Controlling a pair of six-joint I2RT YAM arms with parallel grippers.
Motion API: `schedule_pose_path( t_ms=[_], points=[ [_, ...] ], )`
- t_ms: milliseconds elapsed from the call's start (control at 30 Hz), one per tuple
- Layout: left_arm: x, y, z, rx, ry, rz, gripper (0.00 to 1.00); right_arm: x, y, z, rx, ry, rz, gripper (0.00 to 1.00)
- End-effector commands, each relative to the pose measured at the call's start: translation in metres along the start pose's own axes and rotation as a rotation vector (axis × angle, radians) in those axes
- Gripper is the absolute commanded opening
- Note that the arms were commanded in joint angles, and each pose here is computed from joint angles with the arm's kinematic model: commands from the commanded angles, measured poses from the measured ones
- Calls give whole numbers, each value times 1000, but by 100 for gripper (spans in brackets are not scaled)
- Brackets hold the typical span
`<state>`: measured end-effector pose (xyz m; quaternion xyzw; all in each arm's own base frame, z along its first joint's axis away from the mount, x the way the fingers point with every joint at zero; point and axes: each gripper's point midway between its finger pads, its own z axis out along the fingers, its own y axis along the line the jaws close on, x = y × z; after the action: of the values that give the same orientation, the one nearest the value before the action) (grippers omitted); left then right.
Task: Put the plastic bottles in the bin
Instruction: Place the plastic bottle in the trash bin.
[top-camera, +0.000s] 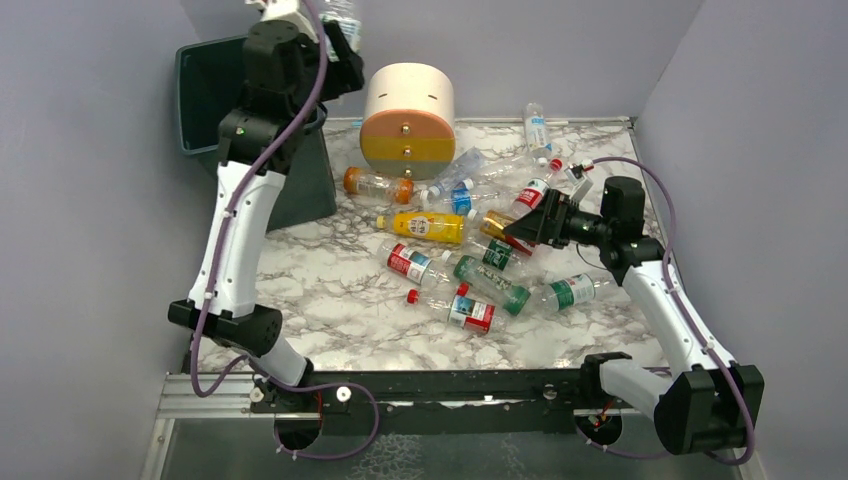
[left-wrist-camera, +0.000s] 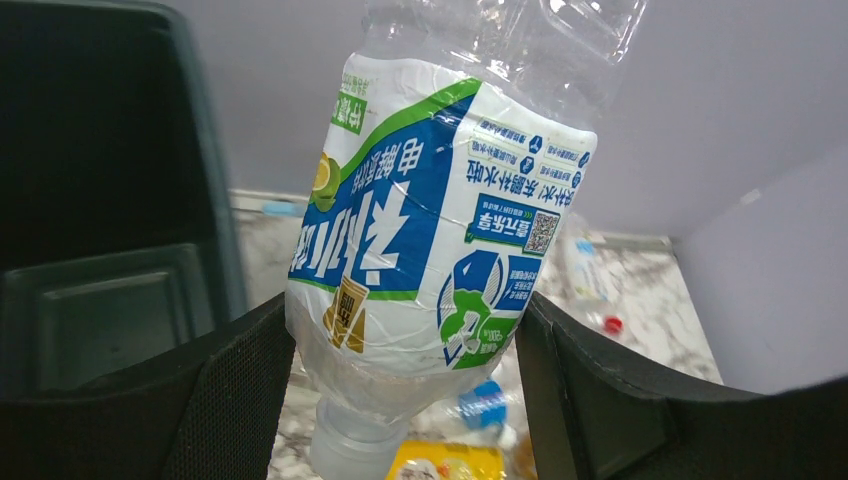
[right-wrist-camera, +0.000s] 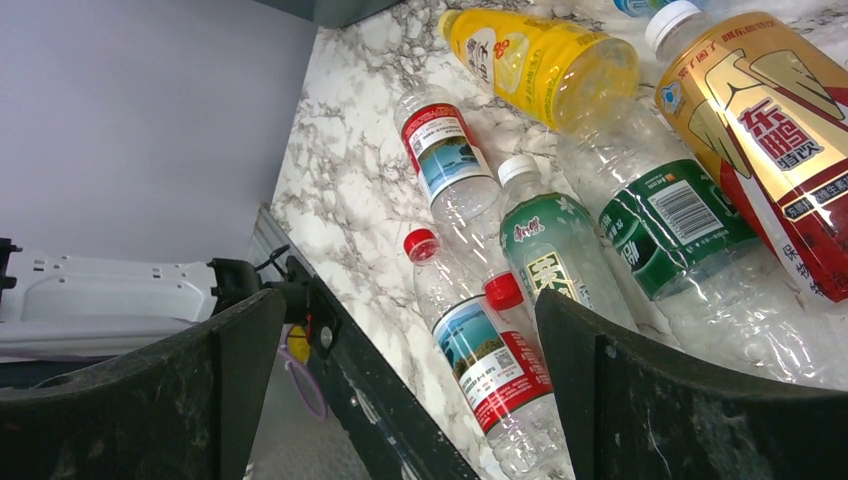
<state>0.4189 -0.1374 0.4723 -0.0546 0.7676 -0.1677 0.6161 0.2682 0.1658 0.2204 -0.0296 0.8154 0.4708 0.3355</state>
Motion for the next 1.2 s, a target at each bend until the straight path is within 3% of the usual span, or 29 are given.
schedule_pose_path(
  t_ms=[0, 400, 633, 1167],
  points=[
    [-29, 56, -11, -108, -50, -15, 59, 3, 5, -4, -17, 0, -9, 99],
    [-41, 166, -17, -317, -71, -74, 59, 6, 5, -4, -25, 5, -6, 99],
    [-28, 189, -11, -370, -53, -83, 61, 6, 4, -4, -26, 6, -4, 99],
    [-25, 201, -6, -401, -46, -74, 87, 7, 3, -2, -29, 12, 1, 99]
  ],
)
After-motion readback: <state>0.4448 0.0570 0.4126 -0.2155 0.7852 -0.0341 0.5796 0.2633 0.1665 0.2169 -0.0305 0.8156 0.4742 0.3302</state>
